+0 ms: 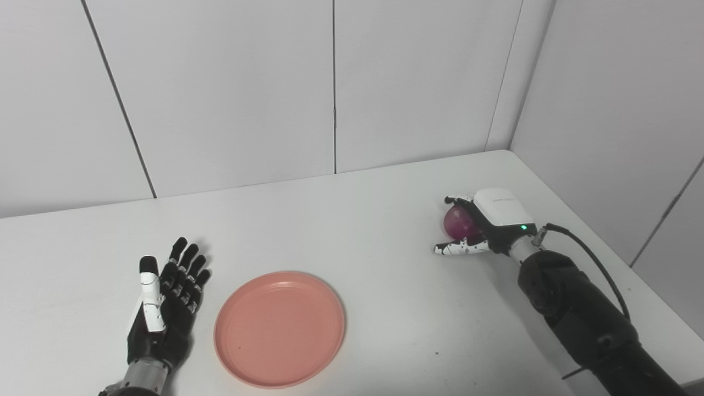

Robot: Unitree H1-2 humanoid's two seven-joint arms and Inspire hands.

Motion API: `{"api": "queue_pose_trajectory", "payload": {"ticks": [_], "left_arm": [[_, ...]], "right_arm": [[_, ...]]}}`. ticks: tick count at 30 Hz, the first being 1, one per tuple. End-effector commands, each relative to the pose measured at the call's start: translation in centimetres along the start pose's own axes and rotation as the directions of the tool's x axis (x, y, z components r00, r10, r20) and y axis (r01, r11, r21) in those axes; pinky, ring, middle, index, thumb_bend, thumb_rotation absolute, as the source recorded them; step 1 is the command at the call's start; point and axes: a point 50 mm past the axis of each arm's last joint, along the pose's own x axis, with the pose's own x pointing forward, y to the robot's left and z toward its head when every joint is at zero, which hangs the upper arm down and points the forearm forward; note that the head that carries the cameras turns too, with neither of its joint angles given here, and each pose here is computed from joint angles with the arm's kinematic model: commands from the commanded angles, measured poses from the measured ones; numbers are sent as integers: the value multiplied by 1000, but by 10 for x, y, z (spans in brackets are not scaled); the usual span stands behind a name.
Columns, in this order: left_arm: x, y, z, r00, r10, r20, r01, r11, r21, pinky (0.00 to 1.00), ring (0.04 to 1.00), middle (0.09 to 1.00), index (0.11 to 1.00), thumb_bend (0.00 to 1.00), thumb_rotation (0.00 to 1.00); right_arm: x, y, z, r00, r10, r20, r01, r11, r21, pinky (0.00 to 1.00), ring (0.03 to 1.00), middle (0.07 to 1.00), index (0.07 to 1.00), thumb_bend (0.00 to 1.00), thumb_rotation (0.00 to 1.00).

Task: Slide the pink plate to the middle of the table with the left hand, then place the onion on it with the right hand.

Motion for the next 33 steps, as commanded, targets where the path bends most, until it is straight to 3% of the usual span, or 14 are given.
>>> {"api": "queue_pose_trajectory", "payload": {"ticks": [1,8,14,17,20,33], "left_arm": [[-11,6,-27,990,43,-131,-48,998,-32,1000,1000,1000,1000,804,1000],[-12,3,-25,991,40,-128,-44,999,-28,1000,1000,1000,1000,816,1000],[-12,4,-25,991,32,-129,-35,999,-22,1000,1000,1000,1000,817,1000],[-12,4,-26,991,30,-131,-33,999,-21,1000,1000,1000,1000,815,1000],[-12,2,-25,991,27,-131,-30,999,-23,1000,1000,1000,1000,813,1000],[-13,3,-25,991,19,-132,-23,999,-31,1000,1000,1000,1000,812,1000]], "right_arm": [[10,-24,3,994,-95,55,95,995,-9,511,698,778,778,900,663],[7,-20,4,991,-116,73,115,993,13,494,666,751,754,893,629],[5,-19,5,981,-156,113,154,988,23,437,571,658,700,860,602],[6,-18,4,980,-160,116,159,987,20,402,517,621,682,836,607],[6,-15,3,981,-161,108,160,987,20,278,371,518,642,773,537],[1,0,-11,990,-116,85,114,993,21,341,427,520,587,741,559]]}}
